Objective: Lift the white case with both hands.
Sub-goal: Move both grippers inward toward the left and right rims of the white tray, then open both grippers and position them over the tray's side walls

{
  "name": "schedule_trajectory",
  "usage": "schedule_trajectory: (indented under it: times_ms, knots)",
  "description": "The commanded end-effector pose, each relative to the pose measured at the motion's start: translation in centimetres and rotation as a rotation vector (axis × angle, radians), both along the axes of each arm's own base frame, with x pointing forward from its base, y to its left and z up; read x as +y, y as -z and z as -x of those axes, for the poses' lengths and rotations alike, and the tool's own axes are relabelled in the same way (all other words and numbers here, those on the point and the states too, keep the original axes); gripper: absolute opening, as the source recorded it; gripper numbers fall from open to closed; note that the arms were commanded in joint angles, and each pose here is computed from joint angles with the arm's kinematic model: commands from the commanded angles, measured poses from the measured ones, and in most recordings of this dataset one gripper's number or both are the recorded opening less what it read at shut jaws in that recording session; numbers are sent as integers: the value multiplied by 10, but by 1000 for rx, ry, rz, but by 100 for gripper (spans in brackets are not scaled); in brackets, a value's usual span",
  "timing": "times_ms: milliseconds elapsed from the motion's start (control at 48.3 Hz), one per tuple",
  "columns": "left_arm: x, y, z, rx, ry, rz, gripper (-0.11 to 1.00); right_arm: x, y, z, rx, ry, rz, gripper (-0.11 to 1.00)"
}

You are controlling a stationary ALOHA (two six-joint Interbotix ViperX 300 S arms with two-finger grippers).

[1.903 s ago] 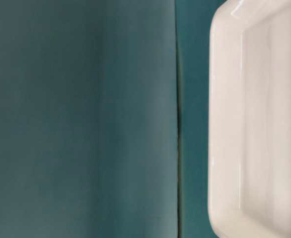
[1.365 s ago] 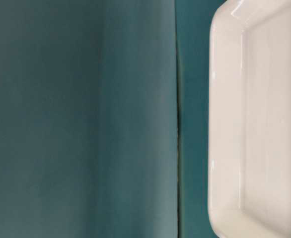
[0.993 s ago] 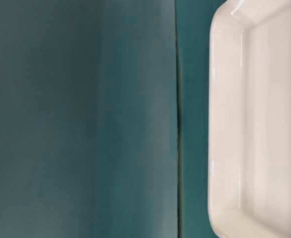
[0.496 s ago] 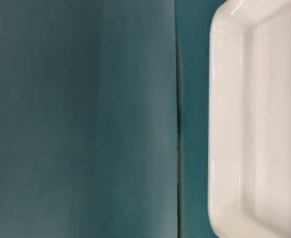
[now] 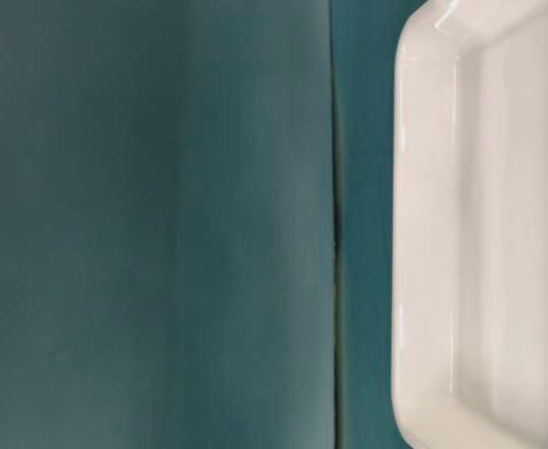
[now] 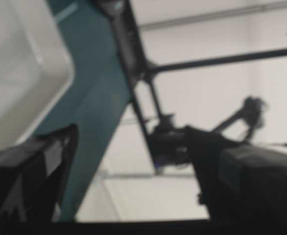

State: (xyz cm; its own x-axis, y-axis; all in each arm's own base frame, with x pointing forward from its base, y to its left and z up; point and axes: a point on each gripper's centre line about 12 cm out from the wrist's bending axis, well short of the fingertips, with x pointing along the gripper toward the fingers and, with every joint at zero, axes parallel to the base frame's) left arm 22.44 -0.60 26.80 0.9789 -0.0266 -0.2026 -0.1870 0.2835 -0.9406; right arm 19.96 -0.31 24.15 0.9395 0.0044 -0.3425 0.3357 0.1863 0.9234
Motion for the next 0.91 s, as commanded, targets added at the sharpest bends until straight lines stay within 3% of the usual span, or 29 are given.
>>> schedule_trajectory:
  times_ms: [0,186,538,890]
  knots:
    - [-1,11,-5,43,3,-1,92,-1,10,-2,38,16,-30,92]
    - [2,41,-6,129,-11,12,92,-3,31,3,72,59,-88,91]
    - [16,88,1,175,-77,20,92,-9,67,1,113,122,-79,91]
    - [17,115,2,178,-79,22,92,-5,94,3,110,151,-98,90]
